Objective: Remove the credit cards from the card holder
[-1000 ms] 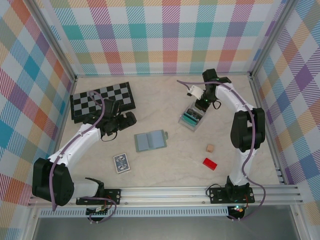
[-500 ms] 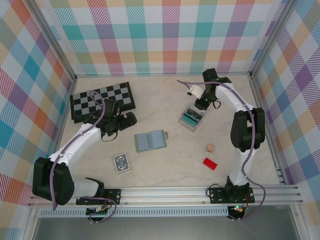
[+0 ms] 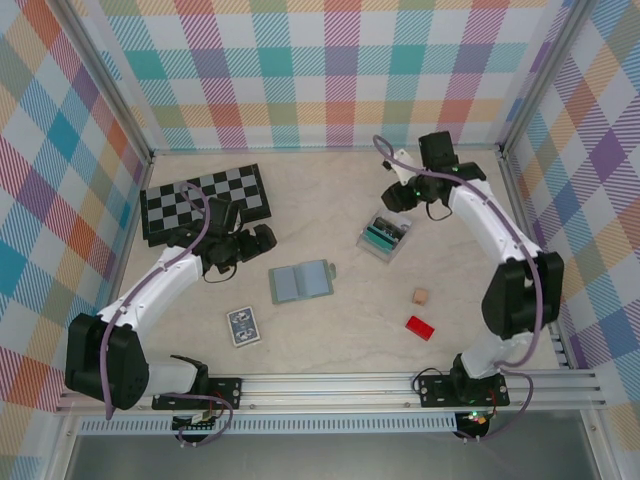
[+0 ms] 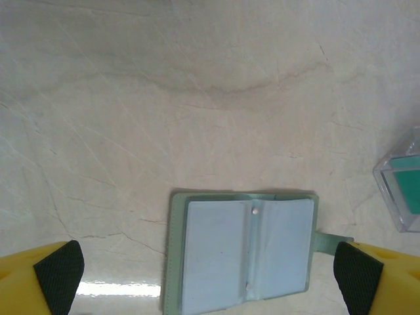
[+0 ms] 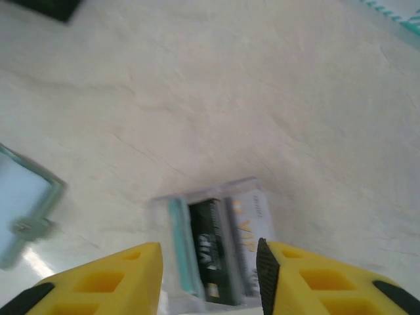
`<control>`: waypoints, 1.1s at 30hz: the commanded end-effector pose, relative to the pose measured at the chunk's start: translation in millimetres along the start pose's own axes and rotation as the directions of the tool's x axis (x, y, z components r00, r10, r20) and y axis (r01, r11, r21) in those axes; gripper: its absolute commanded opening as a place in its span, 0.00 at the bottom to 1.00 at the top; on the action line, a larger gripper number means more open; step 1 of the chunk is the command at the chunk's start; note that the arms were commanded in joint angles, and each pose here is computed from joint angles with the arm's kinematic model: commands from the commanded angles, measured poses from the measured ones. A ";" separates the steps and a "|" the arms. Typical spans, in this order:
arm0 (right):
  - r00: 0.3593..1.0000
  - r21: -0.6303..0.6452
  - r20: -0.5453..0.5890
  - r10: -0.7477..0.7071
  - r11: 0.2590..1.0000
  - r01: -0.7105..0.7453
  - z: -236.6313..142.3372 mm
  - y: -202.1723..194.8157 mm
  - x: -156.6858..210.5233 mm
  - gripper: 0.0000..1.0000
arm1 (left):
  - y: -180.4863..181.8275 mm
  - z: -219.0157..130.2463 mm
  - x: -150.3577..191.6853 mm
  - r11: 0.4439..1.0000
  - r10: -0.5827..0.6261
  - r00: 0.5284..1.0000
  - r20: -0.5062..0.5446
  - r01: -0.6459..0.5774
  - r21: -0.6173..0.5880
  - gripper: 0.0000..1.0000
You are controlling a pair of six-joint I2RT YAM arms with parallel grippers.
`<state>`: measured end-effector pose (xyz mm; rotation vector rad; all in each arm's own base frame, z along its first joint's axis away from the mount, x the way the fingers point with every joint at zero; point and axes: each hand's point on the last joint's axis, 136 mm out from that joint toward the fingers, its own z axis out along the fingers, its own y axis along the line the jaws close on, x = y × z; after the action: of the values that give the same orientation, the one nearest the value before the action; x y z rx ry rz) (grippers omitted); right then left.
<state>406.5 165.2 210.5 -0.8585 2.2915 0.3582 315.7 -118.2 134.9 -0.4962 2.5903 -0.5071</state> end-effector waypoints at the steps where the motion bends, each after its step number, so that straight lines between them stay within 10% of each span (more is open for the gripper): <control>1: 0.981 -0.121 0.117 0.155 0.983 -0.141 -4.8 39.1 -16.8 0.47 | -3.9 6.0 4.6 0.998 -0.049 0.998 -0.051 0.051 0.038 1.00; 9: 0.936 -0.240 0.074 0.345 0.917 -0.319 7.1 98.5 -2.5 0.47 | -7.1 24.8 22.5 0.988 -0.127 0.983 -0.135 0.137 0.070 1.00; 33: 0.925 -0.354 -0.235 0.298 0.860 -0.367 121.4 212.0 61.4 0.45 | -12.4 70.2 74.7 0.989 -0.142 0.948 -0.284 0.150 0.008 0.65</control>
<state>286.3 342.2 89.4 -0.7097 2.5846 0.9320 292.7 -174.9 60.2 -0.6534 2.8111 -0.7080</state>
